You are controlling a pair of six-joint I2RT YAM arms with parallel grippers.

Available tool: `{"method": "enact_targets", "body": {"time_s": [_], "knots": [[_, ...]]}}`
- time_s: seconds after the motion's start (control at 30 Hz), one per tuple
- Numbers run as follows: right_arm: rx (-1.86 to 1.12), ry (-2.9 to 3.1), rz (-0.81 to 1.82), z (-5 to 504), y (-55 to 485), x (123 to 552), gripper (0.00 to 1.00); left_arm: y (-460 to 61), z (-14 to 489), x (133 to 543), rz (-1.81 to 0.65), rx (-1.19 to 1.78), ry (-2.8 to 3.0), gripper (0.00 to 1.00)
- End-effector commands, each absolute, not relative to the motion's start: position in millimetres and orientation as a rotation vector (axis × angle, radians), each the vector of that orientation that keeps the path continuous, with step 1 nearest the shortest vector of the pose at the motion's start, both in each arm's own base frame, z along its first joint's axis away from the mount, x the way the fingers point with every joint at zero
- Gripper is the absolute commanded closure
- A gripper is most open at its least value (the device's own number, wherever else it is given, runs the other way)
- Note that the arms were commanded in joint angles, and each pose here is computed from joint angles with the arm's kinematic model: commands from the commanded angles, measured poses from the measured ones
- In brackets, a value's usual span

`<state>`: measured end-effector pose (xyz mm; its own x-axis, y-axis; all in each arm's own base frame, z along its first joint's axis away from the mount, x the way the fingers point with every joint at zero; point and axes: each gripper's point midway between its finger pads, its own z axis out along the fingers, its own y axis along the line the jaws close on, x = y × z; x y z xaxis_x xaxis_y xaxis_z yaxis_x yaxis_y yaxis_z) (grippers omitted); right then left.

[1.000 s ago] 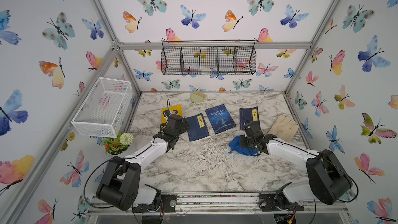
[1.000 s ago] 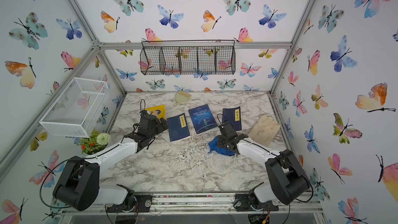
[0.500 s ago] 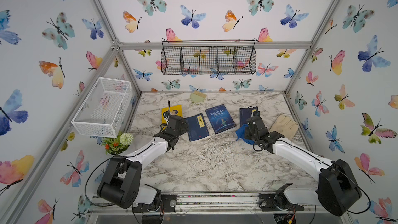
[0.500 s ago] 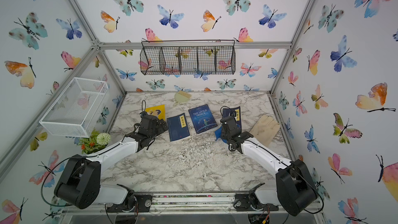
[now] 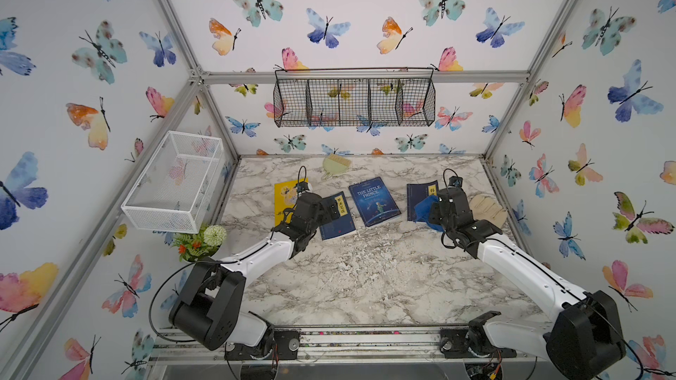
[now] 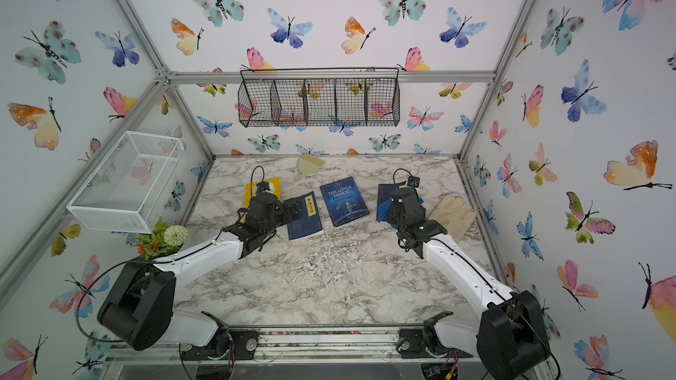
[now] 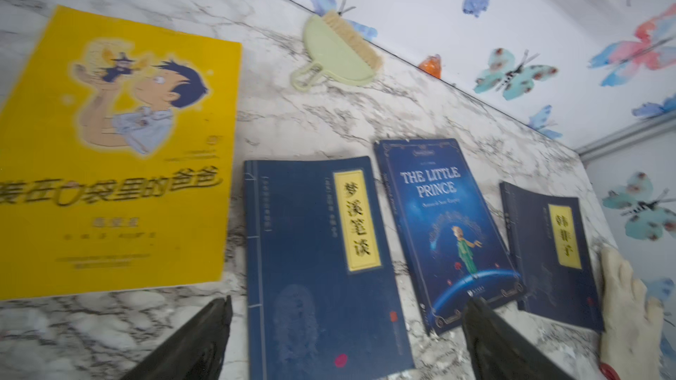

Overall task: Wipe the cover of the book
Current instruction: Adjust the book at the center of the board.

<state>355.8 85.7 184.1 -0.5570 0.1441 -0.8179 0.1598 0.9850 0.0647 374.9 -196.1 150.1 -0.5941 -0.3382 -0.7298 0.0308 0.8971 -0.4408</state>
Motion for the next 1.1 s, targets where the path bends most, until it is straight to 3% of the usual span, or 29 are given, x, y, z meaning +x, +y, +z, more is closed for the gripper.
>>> {"method": "enact_targets", "body": {"time_s": [0.0, 0.2, 0.37, 0.47, 0.57, 0.63, 0.7, 0.77, 1.07], "knots": [[0.279, 2.092, -0.003, 198, 79, 360, 0.95, -235, 177, 373, -0.503, -0.069, 2.099, 0.02], [0.284, 2.089, 0.062, 200, 77, 365, 0.95, -274, 200, 368, -0.447, 0.023, 2.059, 0.02], [0.297, 2.091, 0.231, 197, 78, 379, 0.95, -265, 215, 388, -0.432, -0.089, 1.995, 0.02], [0.344, 2.11, 0.257, 193, 69, 388, 0.94, -259, 205, 402, -0.57, -0.129, 2.06, 0.01], [0.332, 2.106, 0.239, 194, 62, 395, 0.8, -274, 207, 405, -0.899, -0.066, 2.01, 0.02], [0.302, 2.093, 0.253, 197, 63, 399, 0.75, -286, 201, 407, -0.947, -0.04, 2.018, 0.03], [0.306, 2.097, 0.24, 197, 60, 401, 0.74, -313, 188, 405, -0.952, 0.022, 2.082, 0.2], [0.329, 2.103, 0.203, 197, 54, 406, 0.76, -344, 178, 398, -0.966, 0.109, 2.122, 0.25], [0.478, 2.188, 0.161, 169, 17, 417, 0.8, -471, 135, 374, -1.005, 0.41, 2.178, 0.22]]}}
